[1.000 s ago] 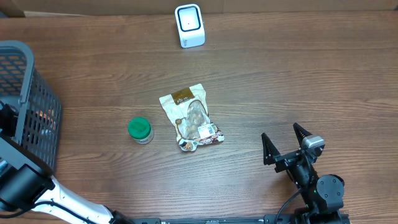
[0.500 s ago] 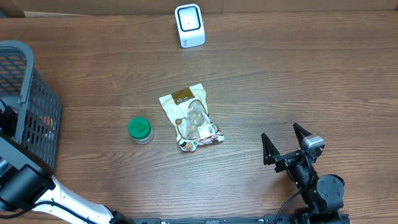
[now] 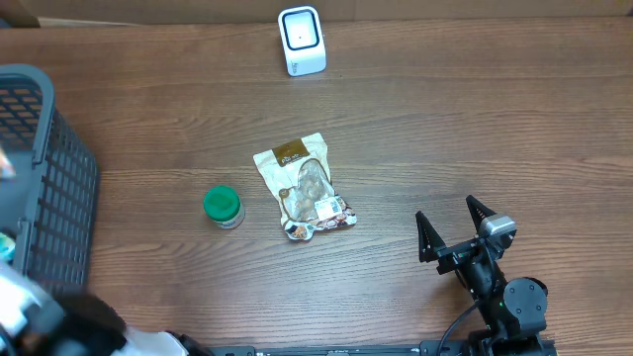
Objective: Scan the item barcode
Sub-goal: 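Carry the small orange box out and place it beside the bag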
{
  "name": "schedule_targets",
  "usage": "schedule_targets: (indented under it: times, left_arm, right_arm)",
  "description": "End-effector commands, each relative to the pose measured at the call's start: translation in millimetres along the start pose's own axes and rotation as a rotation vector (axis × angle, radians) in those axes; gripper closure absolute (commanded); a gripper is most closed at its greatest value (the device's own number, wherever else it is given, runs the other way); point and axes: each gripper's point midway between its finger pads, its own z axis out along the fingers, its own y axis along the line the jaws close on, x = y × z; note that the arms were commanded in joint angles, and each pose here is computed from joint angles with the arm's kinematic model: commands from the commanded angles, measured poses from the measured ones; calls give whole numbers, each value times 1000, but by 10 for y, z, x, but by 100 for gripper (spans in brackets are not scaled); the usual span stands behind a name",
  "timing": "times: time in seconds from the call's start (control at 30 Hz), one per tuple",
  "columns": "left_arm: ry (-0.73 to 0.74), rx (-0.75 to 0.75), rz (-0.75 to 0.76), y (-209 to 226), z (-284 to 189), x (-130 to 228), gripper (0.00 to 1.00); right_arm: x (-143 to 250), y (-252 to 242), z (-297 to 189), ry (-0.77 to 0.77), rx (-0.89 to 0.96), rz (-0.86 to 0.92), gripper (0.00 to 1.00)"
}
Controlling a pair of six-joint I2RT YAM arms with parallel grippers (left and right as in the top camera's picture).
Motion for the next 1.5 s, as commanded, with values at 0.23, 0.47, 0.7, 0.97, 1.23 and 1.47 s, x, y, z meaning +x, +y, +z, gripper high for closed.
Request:
schedule_targets:
  times: [0.23, 0.47, 0.7, 0.97, 1.23, 1.47]
  left_arm:
    - [-84, 428, 257, -1040, -1337, 866, 96]
    - [154, 468, 637, -1545, -1113, 1934, 96]
    - [385, 355, 901, -1715, -475, 2986, 96]
    - [605, 306, 1021, -1916, 150, 4119, 96]
    - [729, 423, 1102, -2225, 441, 5185, 96]
    - [778, 374, 1092, -2176, 804, 5686, 87]
  right_arm:
    - [-39, 24, -7, -15, -9, -7, 0]
    - [-39, 24, -7, -15, -9, -7, 0]
    - [-39, 24, -7, -15, -9, -7, 0]
    - [-39, 24, -7, -15, -9, -7, 0]
    - [-39, 24, -7, -15, -9, -7, 0]
    - [-39, 24, -7, -15, -9, -7, 0]
